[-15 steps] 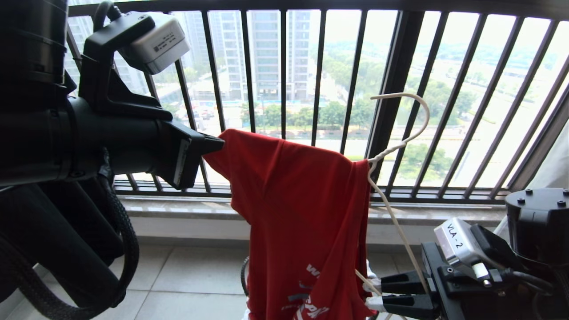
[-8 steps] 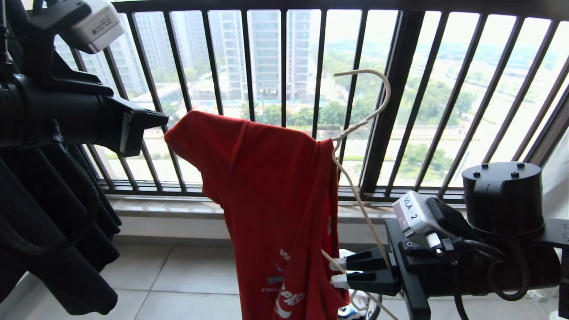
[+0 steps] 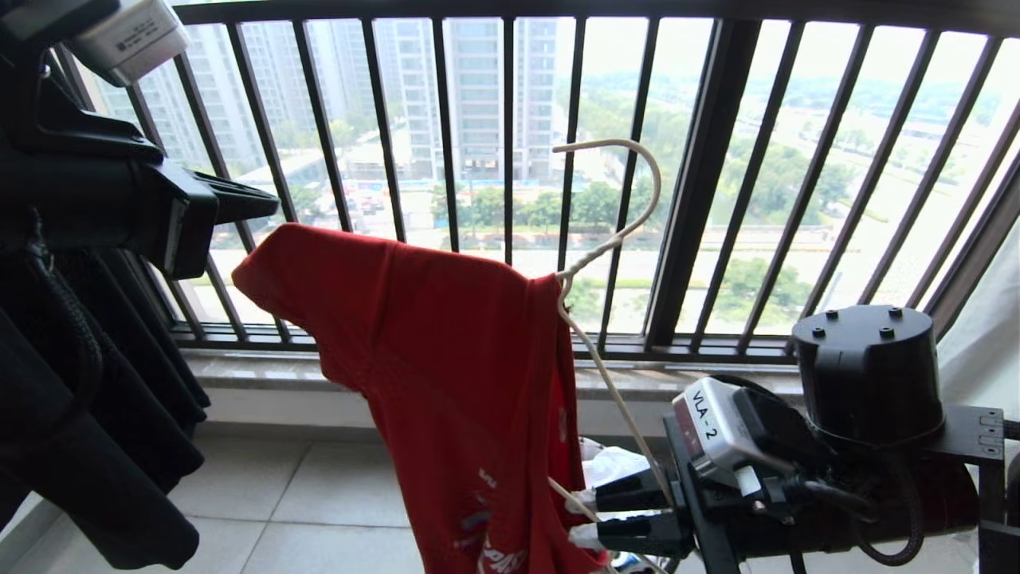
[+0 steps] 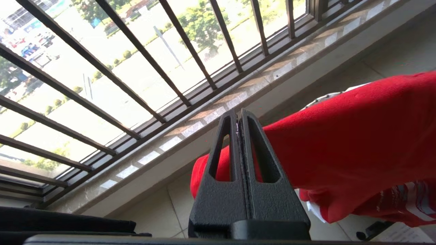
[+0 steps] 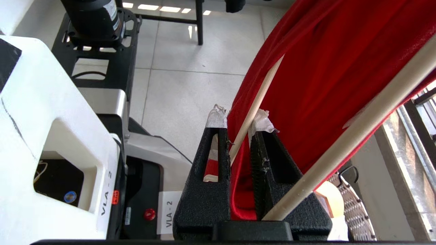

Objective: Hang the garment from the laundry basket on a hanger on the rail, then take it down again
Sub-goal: Hang the clothes on the clothes rack

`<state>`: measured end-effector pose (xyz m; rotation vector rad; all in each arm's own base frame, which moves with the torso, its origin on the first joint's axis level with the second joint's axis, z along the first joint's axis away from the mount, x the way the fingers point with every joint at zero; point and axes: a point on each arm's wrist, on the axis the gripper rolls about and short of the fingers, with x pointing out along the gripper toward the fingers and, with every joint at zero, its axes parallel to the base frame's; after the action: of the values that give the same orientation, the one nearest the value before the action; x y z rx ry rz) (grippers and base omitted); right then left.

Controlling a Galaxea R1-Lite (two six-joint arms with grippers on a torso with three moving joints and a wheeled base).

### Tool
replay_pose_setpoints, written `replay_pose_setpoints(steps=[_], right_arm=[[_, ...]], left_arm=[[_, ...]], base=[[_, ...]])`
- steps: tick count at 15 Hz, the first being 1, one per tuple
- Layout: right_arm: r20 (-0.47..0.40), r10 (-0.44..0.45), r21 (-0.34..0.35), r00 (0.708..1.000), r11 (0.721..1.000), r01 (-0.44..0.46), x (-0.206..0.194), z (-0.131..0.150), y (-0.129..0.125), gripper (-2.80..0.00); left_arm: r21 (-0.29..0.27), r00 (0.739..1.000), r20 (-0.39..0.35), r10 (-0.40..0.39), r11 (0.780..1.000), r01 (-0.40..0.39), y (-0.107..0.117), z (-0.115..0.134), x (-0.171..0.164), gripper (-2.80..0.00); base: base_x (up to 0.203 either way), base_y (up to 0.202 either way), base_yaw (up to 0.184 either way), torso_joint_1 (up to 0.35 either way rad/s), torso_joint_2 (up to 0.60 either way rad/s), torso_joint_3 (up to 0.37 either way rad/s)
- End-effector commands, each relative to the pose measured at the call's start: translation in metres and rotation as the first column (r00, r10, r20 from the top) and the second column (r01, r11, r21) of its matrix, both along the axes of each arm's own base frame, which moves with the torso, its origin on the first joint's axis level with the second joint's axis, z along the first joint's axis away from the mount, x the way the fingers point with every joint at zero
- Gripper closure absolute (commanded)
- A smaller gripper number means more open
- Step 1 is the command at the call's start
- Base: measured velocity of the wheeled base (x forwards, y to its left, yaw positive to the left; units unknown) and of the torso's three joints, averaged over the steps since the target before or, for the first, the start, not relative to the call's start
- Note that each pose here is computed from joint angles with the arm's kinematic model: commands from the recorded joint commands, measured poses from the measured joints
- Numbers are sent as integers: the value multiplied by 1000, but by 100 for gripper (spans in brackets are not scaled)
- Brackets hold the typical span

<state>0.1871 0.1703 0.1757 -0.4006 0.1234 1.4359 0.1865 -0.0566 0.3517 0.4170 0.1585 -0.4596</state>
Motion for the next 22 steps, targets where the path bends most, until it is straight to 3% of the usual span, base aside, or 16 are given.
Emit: replay_pose_setpoints(steps=[1,3,5,6,8,9,10,18,22], right_arm=[[2,31,-27,1000,999,-31,-6,-10,1,0],[5,46,-43,999,998,-46,-8,-15,1,0],[7,64,-40,998,997,-64,-12,-15,4,0],[8,73,-42,997,996,-72,-14,-15,5,0],[12,75,-40,997,996,-74,-13,-14,6,0],[15,75,-37,997,997,-74,-14,-14,5,0],[14,76,-40,997,996,-75,-15,-15,5,0],[57,120,-87,991,990,-115,-27,-29,-6,0],[84,127,-88,988,989,-120,-31,-28,-10,0]], left_arm=[[-6,994,-54,-95,995,95,1,11,-13,0],[7,975,-130,-181,983,183,3,20,-26,0],[85,951,-194,-241,962,261,2,22,-26,0],[96,938,-225,-264,952,291,2,25,-29,0],[124,886,-342,-311,920,371,1,24,-35,0],[133,846,-407,-345,894,429,-2,20,-33,0],[139,821,-425,-381,869,475,-5,18,-28,0],[135,706,-457,-541,742,657,-36,16,-42,0],[129,657,-491,-572,698,704,-39,14,-55,0]], base=[[0,0,0,0,0,0],[0,0,0,0,0,0],[0,0,0,0,0,0],[0,0,0,0,0,0],[0,0,0,0,0,0],[0,0,0,0,0,0],[0,0,0,0,0,0],[0,0,0,0,0,0],[0,0,0,0,0,0]])
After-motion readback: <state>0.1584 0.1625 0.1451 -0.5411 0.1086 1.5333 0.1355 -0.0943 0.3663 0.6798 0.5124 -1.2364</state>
